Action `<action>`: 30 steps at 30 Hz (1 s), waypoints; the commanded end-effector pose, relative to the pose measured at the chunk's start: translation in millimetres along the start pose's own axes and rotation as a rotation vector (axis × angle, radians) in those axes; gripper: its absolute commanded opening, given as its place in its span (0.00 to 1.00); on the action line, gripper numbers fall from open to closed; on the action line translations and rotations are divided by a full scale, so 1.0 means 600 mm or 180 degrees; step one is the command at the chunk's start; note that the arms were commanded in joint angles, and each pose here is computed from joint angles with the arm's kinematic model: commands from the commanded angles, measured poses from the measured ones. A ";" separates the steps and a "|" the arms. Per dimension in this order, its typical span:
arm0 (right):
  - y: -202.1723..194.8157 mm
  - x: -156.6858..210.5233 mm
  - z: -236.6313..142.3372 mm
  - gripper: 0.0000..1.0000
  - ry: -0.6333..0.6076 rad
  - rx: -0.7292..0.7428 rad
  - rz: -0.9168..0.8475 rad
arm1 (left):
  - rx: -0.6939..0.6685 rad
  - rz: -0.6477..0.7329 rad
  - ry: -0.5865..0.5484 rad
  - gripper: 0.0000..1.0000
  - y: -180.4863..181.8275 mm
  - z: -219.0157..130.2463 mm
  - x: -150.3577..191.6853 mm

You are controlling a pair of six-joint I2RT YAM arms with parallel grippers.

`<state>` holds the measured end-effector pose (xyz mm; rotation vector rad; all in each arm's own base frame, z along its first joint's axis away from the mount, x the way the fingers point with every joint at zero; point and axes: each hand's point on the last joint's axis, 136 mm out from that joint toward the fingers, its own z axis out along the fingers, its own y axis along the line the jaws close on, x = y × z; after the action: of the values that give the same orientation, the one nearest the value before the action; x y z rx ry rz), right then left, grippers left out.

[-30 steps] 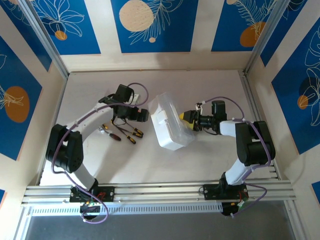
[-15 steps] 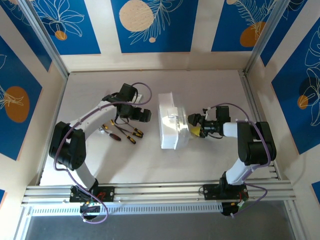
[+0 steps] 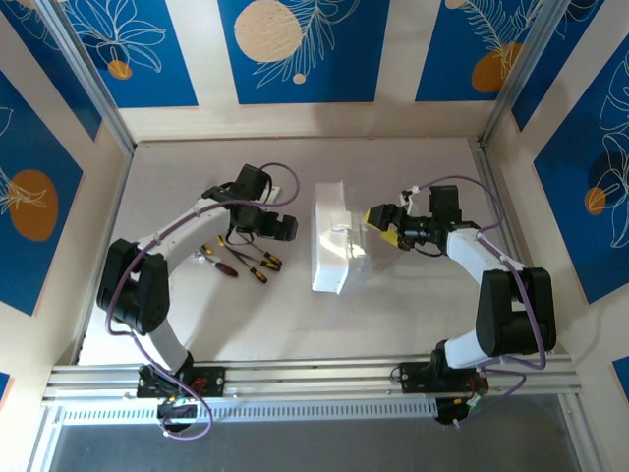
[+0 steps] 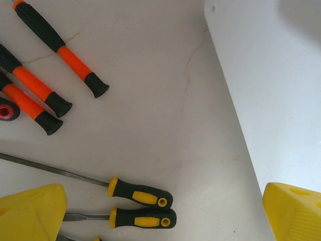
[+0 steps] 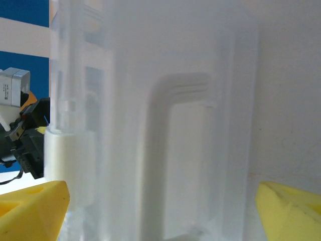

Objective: Pack the tool kit

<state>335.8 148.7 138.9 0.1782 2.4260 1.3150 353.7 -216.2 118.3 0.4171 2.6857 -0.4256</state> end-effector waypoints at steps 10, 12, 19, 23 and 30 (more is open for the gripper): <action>0.051 0.016 0.025 0.94 0.0241 -0.0108 -0.0189 | -0.0054 0.0050 0.0054 1.00 -0.002 0.007 0.004; 0.064 0.013 0.025 0.93 0.0238 -0.0143 -0.0234 | -0.0057 0.0040 0.0087 1.00 0.000 0.018 0.009; 0.105 0.007 0.023 0.93 0.0260 -0.0256 -0.0368 | -0.0022 -0.0026 0.0221 1.00 0.001 0.061 0.024; 0.127 0.008 0.025 0.93 0.0295 -0.0320 -0.0421 | 0.0001 -0.0021 0.0258 1.00 -0.005 0.078 0.025; 0.157 0.017 0.031 0.93 0.0372 -0.0389 -0.0496 | 0.0024 -0.0004 0.0296 1.00 -0.014 0.098 0.024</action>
<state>332.2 209.9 190.4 -0.0899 2.3988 1.3799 354.4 -229.4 61.6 0.4423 2.7876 -0.3947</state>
